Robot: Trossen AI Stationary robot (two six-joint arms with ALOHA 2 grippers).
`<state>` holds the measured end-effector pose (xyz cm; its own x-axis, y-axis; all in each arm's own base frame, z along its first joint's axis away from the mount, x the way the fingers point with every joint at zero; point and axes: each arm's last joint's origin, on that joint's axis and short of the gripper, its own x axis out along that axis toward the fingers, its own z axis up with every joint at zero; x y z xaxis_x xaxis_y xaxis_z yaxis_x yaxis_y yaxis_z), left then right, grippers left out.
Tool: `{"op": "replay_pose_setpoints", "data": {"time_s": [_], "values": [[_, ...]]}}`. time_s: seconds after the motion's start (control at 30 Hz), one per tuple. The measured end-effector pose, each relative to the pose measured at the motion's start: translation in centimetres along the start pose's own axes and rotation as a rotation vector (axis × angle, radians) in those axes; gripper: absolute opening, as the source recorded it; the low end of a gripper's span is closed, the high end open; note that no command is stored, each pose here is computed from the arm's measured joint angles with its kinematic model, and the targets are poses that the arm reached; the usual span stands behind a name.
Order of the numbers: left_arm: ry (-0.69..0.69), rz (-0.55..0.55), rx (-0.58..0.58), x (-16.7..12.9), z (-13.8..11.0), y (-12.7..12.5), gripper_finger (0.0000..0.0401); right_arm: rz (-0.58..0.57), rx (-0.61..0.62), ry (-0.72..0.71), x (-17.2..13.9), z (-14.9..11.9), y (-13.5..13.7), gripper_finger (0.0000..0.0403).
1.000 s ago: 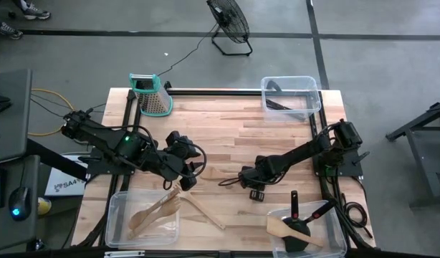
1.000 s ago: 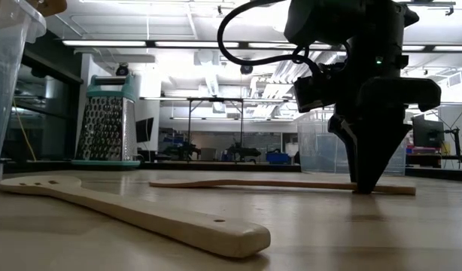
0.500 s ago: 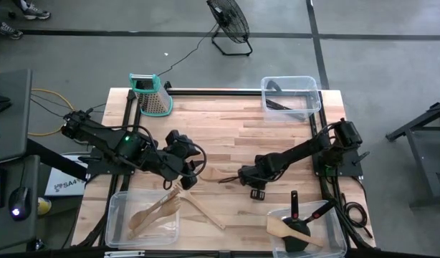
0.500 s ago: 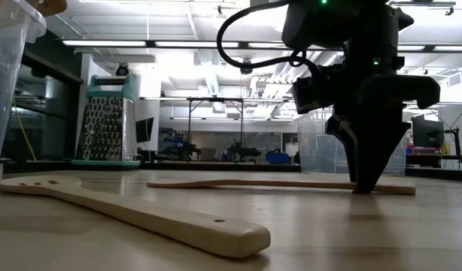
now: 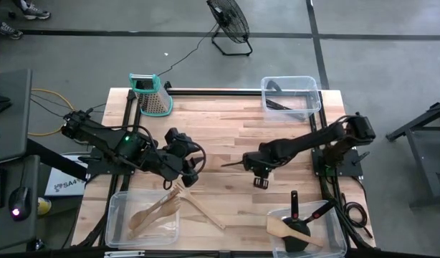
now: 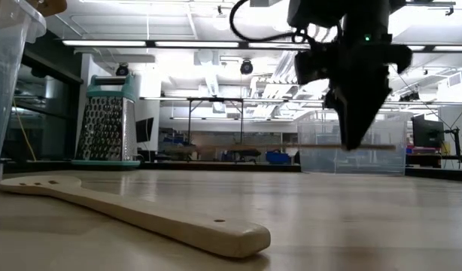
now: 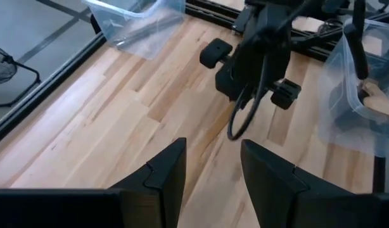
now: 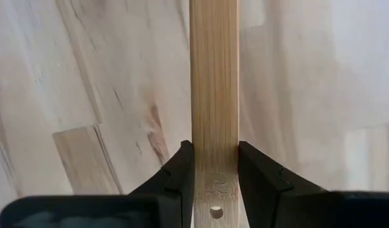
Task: Pick & Place Kitchen Items
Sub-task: Put the light brown frying spatula into the bottom left transparent bin
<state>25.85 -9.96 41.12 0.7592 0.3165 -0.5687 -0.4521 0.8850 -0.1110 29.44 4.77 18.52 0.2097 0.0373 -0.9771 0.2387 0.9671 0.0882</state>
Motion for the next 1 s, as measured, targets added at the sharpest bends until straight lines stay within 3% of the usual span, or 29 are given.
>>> {"op": "replay_pose_setpoints", "data": {"time_s": [0.43, 0.73, 1.0], "values": [[-0.093, 0.099, -0.005, 0.5, 0.9, 0.7, 0.0149, -0.056, 0.141, -0.213, -8.6, -1.8, -4.8, 0.0086], [-0.172, 0.001, 0.031, 2.1, 3.9, 1.8, 0.0149, -0.086, 0.235, -0.477, -14.2, -3.9, -7.7, 0.0086], [-0.272, -0.052, 0.045, 3.4, 6.6, 3.6, 0.0149, -0.025, 0.191, -0.770, -18.0, -4.6, -8.5, 0.0086]]}}
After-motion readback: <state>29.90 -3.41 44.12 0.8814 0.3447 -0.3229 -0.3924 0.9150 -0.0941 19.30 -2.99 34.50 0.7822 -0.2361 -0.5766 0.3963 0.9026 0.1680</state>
